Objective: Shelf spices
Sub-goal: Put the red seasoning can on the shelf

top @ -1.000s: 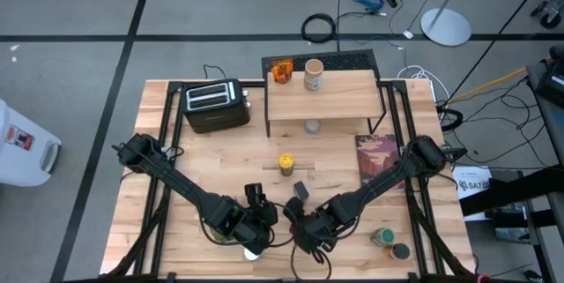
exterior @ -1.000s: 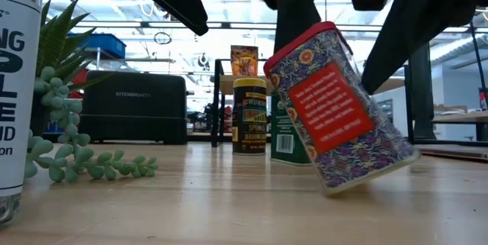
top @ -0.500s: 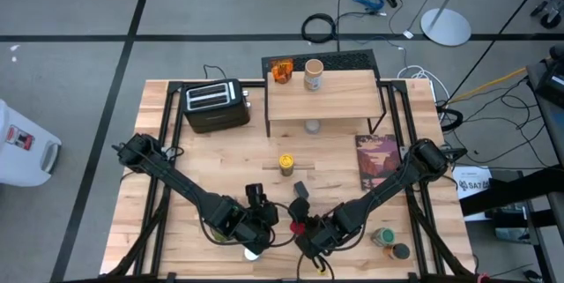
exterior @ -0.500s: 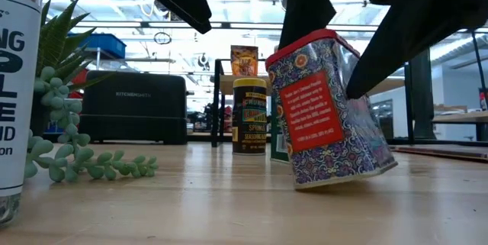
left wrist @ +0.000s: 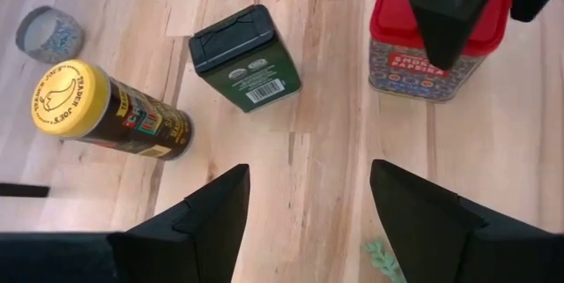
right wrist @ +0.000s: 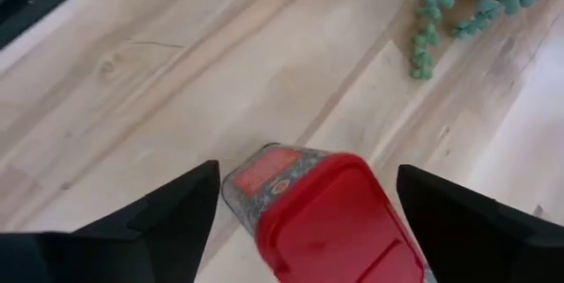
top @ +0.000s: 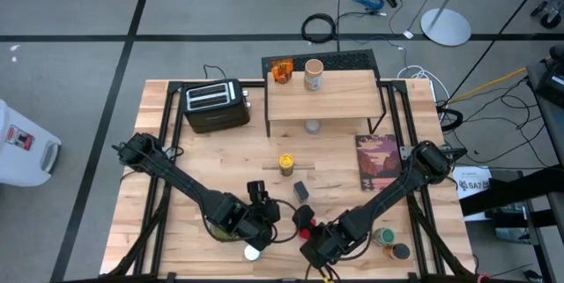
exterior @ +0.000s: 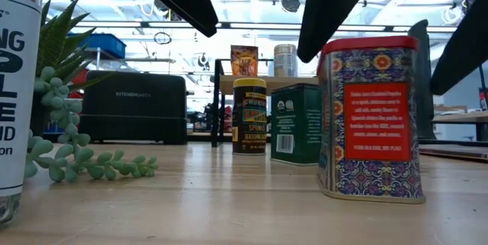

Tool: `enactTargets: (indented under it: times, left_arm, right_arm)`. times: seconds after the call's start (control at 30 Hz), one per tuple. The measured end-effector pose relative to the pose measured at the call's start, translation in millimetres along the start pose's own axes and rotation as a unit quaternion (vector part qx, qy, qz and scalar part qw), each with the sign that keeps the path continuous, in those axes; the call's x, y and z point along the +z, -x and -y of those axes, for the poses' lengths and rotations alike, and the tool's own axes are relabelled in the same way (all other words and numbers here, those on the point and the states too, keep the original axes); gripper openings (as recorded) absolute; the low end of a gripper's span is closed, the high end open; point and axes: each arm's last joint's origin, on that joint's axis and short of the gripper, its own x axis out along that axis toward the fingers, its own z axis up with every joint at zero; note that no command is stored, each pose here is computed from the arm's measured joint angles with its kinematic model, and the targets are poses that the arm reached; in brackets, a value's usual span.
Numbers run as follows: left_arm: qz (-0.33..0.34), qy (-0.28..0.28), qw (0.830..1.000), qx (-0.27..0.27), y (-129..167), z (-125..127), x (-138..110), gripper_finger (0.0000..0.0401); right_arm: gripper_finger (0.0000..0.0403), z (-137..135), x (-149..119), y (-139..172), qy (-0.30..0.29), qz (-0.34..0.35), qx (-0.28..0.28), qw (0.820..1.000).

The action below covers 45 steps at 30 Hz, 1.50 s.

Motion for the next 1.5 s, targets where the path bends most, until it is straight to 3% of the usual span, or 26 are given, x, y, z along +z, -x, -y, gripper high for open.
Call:
enactTargets:
  times: [0.43, 0.57, 0.87, 1.17, 1.5]
  left_arm:
    - [0.000, 0.001, 1.000, 0.000, 0, 0, 0, 0.0247]
    - [0.000, 0.002, 1.000, 0.000, 0, 0, 0, 0.0247]
    - [0.002, 0.010, 1.000, -0.002, 1, 1, 0, 0.0247]
    - [0.002, 0.012, 1.000, -0.003, 2, 3, -1, 0.0247]
    - [0.003, 0.013, 1.000, -0.004, 2, 3, -1, 0.0247]
  right_arm:
    - [0.0355, 10, -12, -1, 0.042, -0.049, 0.047, 0.997]
    - [0.0355, 22, -3, 11, 0.054, -0.042, 0.061, 0.996]
    - [0.0332, 40, -5, 13, 0.047, -0.021, 0.156, 0.986]
    - [0.0300, 42, -8, 9, 0.064, -0.020, 0.146, 0.987]
    - [0.0291, 47, -18, -1, 0.060, -0.036, 0.147, 0.987]
